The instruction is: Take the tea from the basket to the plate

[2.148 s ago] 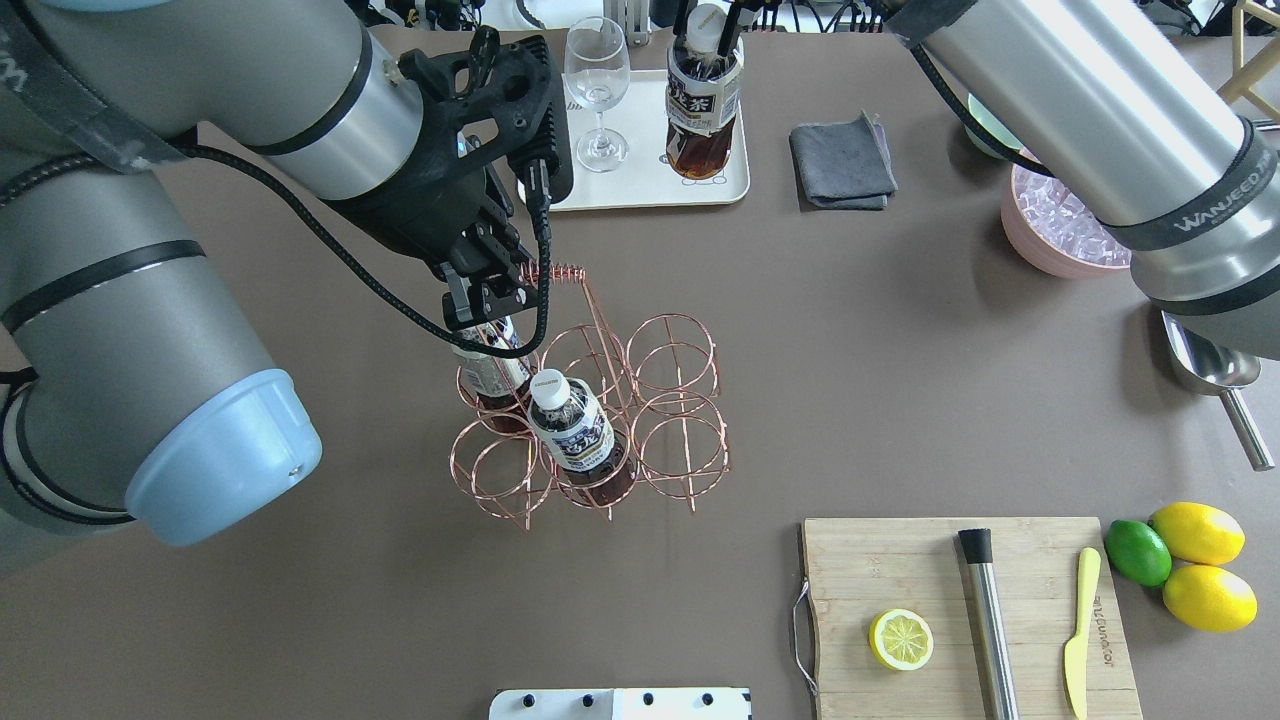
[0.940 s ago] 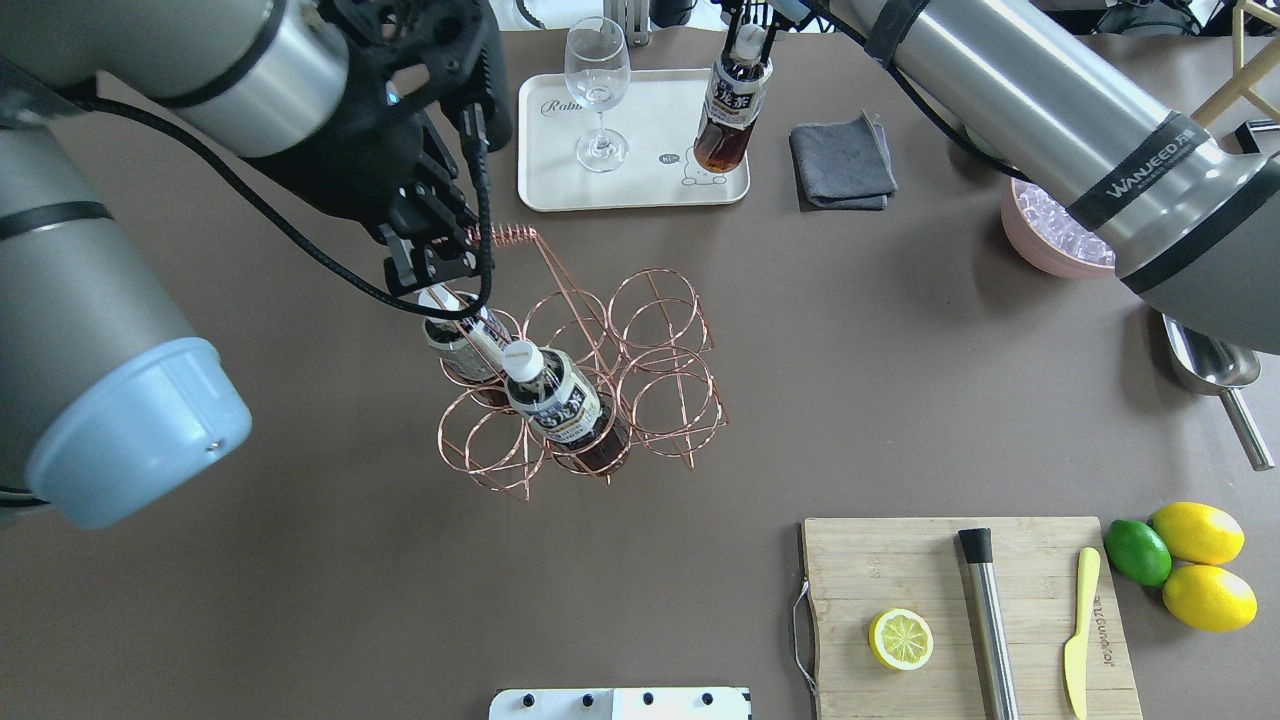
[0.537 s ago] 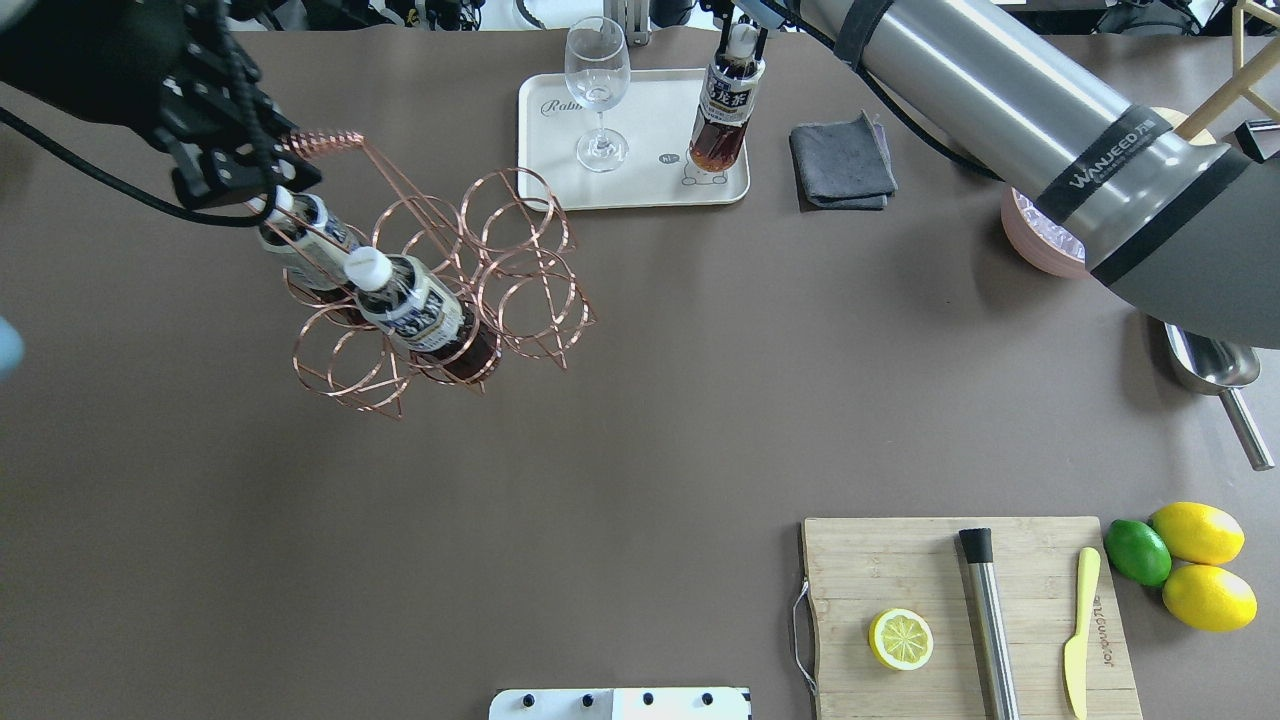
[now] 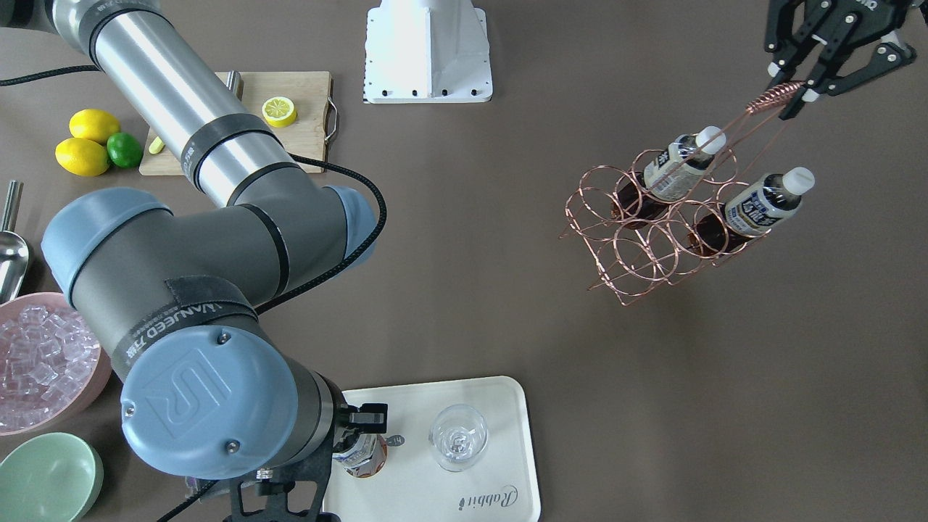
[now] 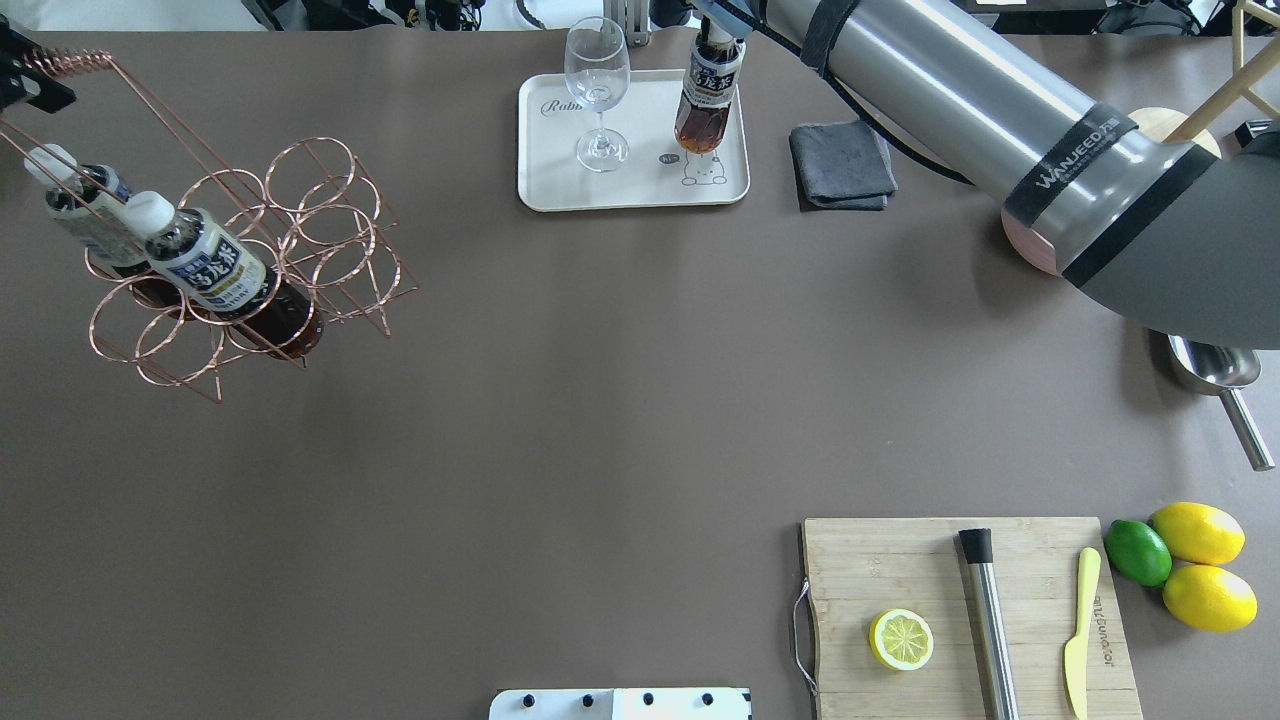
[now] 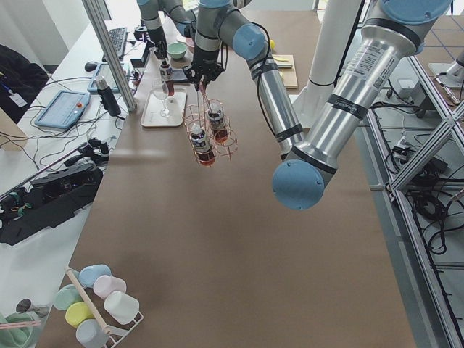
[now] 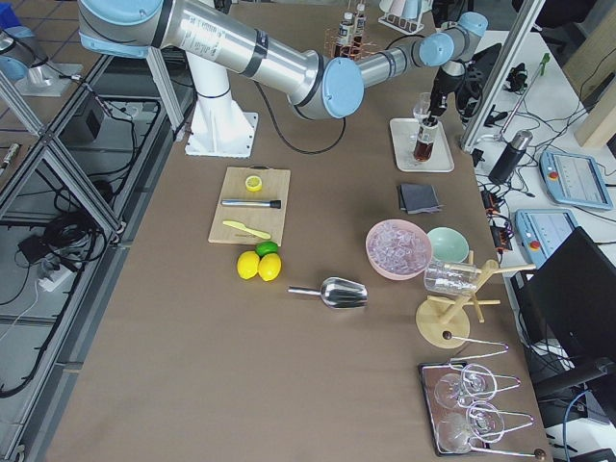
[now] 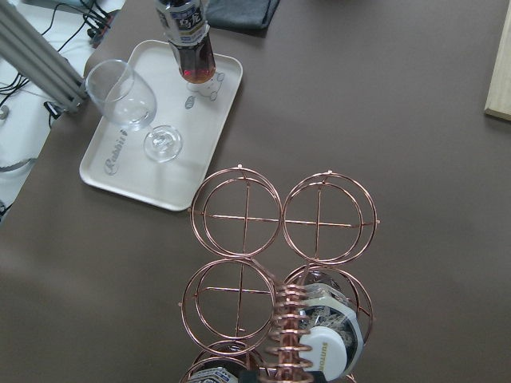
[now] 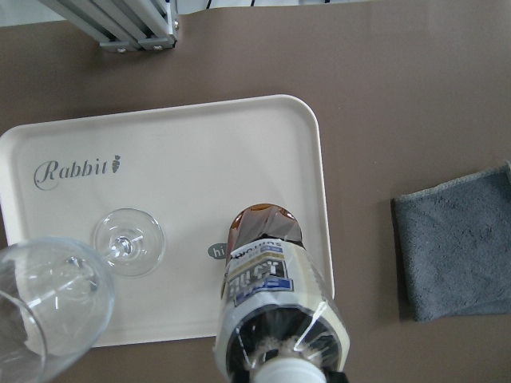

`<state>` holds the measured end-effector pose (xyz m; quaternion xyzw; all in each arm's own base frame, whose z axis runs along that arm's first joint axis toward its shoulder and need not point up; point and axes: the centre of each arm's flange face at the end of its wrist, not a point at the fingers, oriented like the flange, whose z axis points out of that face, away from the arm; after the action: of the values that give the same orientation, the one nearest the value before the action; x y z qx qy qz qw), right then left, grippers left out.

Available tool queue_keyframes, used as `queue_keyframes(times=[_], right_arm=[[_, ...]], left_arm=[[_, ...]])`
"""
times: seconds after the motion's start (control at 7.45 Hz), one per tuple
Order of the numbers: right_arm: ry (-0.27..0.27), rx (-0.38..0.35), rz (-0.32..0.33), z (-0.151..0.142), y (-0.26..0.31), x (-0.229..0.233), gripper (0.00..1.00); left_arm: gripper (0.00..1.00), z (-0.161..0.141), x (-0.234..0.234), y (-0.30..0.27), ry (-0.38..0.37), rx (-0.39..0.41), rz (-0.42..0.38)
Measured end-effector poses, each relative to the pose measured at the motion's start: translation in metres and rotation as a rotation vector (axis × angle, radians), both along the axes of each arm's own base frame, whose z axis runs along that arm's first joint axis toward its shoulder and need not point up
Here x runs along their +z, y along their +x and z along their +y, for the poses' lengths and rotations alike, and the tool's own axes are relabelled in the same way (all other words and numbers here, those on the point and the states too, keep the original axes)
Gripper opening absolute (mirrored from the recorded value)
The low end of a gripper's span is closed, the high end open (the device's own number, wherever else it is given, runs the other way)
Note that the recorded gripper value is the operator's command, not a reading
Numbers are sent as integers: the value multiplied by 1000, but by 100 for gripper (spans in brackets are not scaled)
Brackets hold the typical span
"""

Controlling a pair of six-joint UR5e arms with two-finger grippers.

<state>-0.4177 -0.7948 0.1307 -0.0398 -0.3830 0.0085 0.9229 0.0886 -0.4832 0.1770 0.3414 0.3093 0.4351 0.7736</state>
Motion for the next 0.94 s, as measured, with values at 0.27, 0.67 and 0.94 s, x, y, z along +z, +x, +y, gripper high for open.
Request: queue_keyframes(times=[0.27,0.67,0.94], right_arm=[[101,-28,17,4,-14,-4,0],[151,-53,26,8,-25,-4,47],[154,-54,25,8,-25,-5,99]], left_arm=[[0,-36,37,-32,7,3,-71],[0,-109,103,-62,58,66,-158],[0,-153,137,-62,140,69,-190]])
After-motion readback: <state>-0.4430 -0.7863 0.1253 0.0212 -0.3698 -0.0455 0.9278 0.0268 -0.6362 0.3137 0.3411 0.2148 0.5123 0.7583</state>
